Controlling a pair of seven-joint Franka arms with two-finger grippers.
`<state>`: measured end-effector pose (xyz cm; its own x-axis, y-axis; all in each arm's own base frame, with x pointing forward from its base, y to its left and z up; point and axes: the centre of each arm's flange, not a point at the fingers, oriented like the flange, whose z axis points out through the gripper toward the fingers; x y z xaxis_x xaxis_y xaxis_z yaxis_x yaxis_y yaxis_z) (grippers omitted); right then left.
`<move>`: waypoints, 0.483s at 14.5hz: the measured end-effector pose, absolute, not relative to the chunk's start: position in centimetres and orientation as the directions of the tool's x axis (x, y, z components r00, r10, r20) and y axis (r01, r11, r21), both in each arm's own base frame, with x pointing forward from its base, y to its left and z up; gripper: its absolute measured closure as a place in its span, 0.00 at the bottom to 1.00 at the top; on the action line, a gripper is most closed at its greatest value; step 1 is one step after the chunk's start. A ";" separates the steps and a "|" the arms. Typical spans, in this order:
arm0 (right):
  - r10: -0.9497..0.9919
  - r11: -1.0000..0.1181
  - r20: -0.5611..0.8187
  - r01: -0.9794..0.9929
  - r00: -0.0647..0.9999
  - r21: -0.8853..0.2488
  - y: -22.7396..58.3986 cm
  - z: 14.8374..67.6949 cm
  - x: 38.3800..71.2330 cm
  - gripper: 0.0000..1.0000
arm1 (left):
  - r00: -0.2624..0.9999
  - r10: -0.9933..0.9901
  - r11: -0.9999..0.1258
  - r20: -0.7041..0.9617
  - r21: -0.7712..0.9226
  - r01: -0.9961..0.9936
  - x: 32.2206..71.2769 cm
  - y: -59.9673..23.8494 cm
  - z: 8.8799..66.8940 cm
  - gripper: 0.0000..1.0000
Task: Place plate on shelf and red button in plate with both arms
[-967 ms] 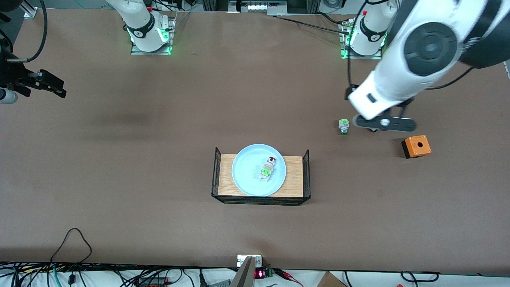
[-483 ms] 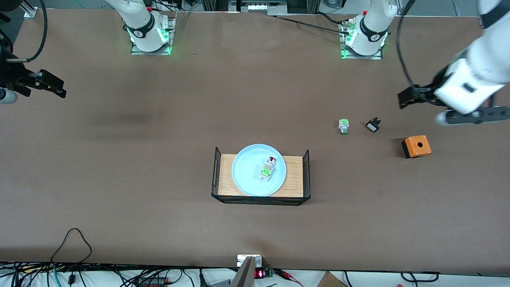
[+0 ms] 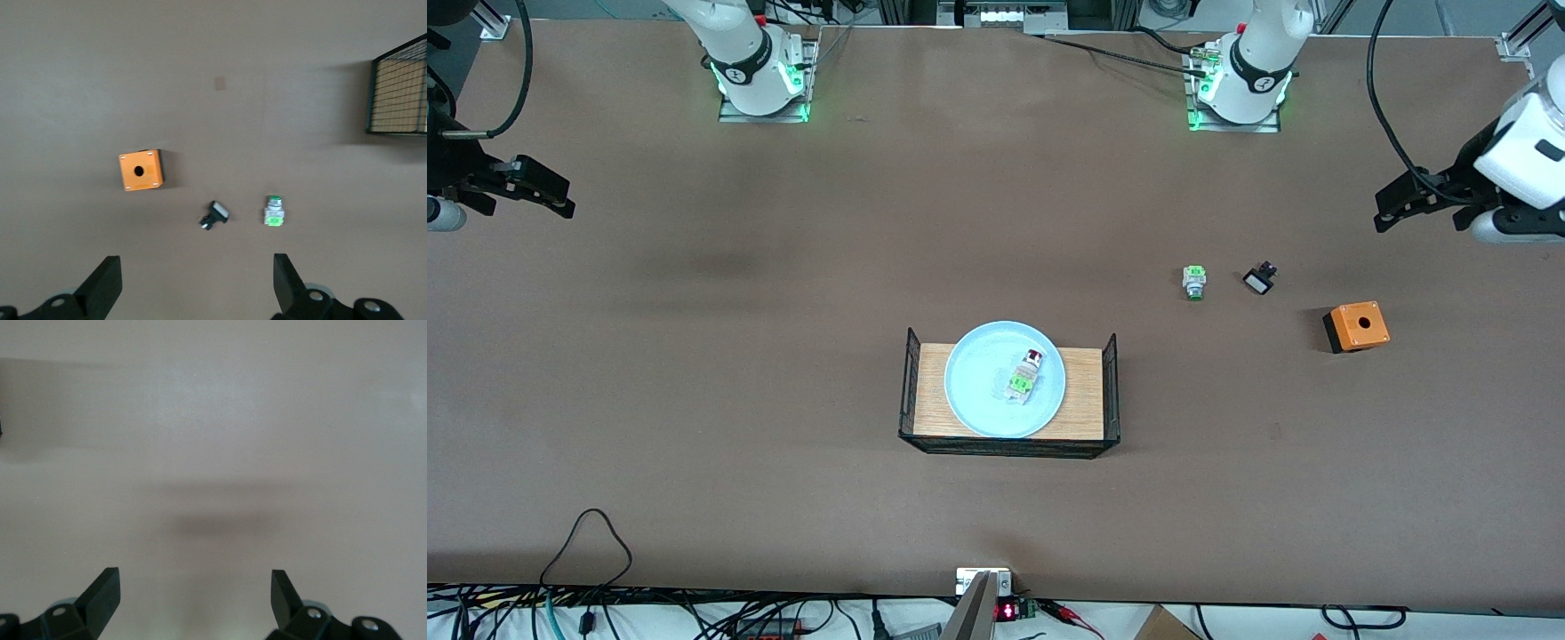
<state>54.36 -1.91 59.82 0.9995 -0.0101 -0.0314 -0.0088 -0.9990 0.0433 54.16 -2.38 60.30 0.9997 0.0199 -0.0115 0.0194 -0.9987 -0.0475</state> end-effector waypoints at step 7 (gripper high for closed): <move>-0.010 -0.999 -0.031 -0.009 0.999 0.043 -1.9 59.8 54.4 0.00 | 0.999 -0.011 -0.999 -0.047 -0.049 -0.014 53.9 -4.0 59.5 0.00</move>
